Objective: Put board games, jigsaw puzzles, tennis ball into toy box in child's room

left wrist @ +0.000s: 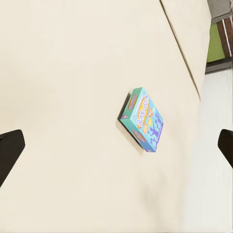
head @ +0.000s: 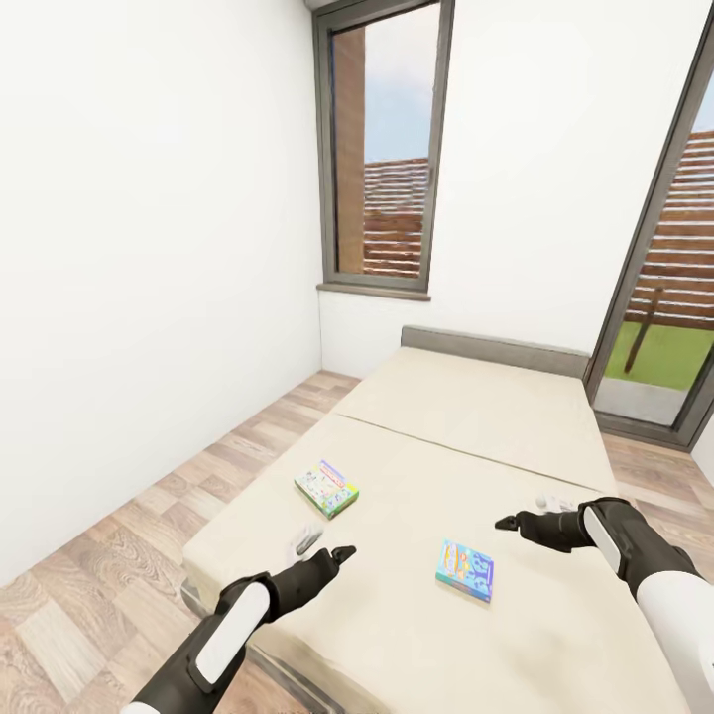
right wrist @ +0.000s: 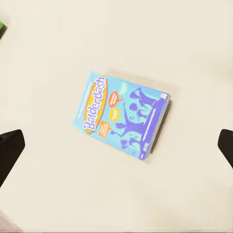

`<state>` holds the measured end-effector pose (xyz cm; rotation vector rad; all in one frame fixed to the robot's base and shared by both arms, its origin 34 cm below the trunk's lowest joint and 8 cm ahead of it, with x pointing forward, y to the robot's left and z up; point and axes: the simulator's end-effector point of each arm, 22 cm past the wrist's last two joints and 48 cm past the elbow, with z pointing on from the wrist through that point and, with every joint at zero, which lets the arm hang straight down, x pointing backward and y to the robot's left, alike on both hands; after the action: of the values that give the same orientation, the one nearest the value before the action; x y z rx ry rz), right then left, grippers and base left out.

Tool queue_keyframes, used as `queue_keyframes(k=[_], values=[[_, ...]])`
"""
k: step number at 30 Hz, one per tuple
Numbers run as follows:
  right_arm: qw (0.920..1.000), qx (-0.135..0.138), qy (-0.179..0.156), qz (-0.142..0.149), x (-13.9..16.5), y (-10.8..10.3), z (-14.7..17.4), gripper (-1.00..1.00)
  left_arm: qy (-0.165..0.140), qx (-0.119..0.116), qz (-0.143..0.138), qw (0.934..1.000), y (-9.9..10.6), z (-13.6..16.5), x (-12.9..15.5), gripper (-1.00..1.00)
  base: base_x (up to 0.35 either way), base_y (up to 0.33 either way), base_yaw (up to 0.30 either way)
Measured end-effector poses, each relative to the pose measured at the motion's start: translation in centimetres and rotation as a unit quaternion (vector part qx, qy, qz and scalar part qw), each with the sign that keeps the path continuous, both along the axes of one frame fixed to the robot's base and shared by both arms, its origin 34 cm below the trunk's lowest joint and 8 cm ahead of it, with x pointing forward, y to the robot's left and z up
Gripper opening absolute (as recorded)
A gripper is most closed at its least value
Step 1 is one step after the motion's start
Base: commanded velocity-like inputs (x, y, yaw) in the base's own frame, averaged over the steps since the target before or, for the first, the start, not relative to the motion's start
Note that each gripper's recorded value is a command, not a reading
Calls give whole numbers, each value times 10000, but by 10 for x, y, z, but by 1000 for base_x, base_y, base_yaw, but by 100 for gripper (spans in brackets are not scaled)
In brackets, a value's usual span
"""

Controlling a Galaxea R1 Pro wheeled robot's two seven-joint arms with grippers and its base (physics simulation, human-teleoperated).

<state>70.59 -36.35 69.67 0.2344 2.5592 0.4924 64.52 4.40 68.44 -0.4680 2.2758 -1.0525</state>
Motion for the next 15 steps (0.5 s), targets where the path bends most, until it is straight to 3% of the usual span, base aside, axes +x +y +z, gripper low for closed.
queue_keyframes(k=[15], values=[[9999, 25, 159, -23, -2, 0, -13, 100, 95, -93, -25, 9999, -2, -11, -4, 100, 0, 0, 0]])
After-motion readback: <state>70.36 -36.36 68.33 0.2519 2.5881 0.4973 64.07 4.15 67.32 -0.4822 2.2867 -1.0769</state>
